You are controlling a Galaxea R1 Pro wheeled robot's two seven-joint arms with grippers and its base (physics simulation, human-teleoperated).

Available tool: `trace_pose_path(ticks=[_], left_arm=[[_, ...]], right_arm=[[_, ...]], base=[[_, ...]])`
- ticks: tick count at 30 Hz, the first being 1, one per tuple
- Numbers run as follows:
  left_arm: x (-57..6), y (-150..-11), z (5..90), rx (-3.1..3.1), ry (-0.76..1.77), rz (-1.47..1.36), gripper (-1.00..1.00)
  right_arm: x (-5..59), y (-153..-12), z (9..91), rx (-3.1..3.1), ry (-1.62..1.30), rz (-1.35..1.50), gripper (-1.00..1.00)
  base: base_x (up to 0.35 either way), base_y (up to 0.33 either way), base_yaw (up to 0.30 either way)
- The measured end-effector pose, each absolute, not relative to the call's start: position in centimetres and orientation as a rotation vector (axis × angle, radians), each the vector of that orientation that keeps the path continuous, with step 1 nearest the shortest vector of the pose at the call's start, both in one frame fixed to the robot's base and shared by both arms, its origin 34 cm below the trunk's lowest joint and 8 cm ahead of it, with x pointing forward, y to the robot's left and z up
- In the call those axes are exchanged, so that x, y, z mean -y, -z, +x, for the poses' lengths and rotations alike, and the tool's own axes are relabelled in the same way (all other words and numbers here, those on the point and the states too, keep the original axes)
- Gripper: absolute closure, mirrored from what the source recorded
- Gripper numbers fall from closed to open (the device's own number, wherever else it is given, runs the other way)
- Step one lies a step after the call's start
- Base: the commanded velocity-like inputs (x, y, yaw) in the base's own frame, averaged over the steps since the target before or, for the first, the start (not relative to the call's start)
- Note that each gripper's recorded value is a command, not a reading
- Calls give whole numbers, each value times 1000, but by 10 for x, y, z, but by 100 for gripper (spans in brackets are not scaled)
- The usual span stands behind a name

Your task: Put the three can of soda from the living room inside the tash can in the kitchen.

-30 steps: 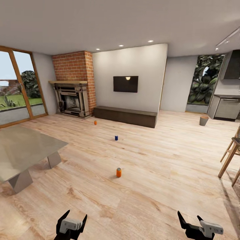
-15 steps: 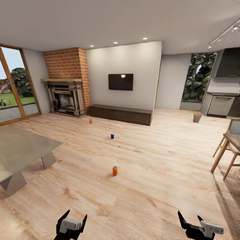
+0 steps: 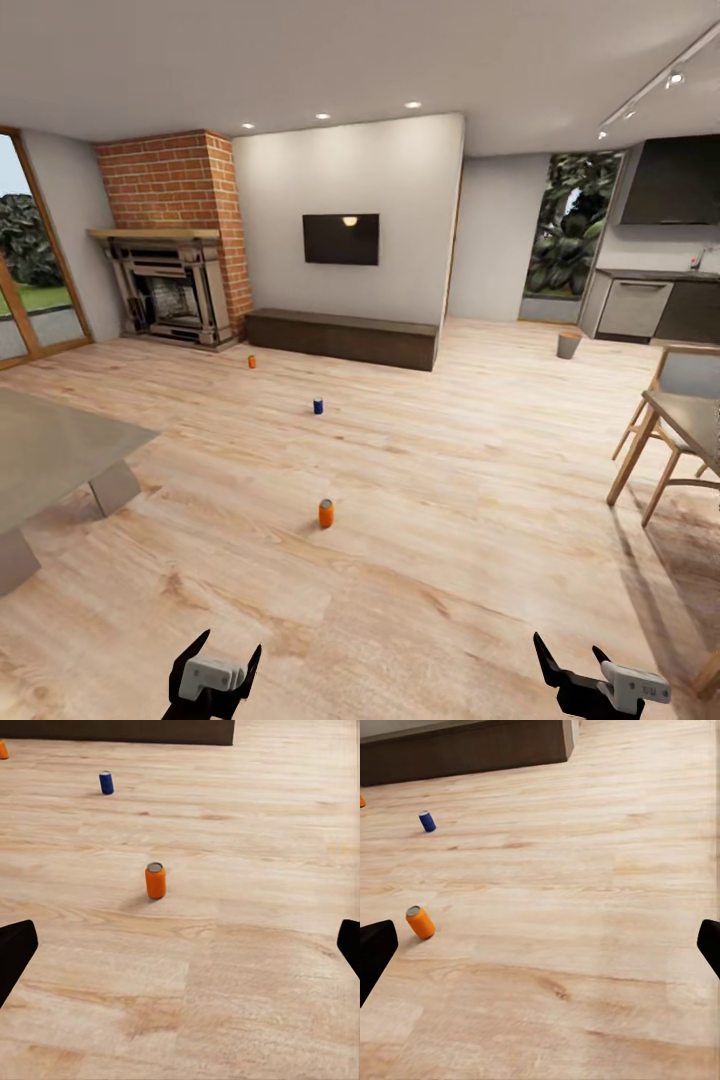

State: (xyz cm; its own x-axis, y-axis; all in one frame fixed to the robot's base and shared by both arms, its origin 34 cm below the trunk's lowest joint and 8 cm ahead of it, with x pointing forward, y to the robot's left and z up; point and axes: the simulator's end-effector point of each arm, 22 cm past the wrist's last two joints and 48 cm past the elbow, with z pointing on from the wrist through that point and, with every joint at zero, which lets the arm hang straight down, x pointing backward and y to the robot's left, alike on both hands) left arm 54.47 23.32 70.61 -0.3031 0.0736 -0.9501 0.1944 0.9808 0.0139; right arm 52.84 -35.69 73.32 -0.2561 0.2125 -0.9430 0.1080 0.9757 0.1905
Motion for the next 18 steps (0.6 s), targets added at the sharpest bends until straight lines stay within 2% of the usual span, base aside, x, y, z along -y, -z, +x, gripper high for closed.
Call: trace_pose_path(ticks=[12, 18], left_arm=[[-230, -698, 542, -1896, 104, 247, -100], [-230, -698, 542, -1896, 103, 250, -100]], right_arm=[[357, -729, 527, -1843, -98, 232, -100], [356, -728, 527, -1845, -98, 233, -100]], base=[[322, 88, -19], [328, 69, -167]])
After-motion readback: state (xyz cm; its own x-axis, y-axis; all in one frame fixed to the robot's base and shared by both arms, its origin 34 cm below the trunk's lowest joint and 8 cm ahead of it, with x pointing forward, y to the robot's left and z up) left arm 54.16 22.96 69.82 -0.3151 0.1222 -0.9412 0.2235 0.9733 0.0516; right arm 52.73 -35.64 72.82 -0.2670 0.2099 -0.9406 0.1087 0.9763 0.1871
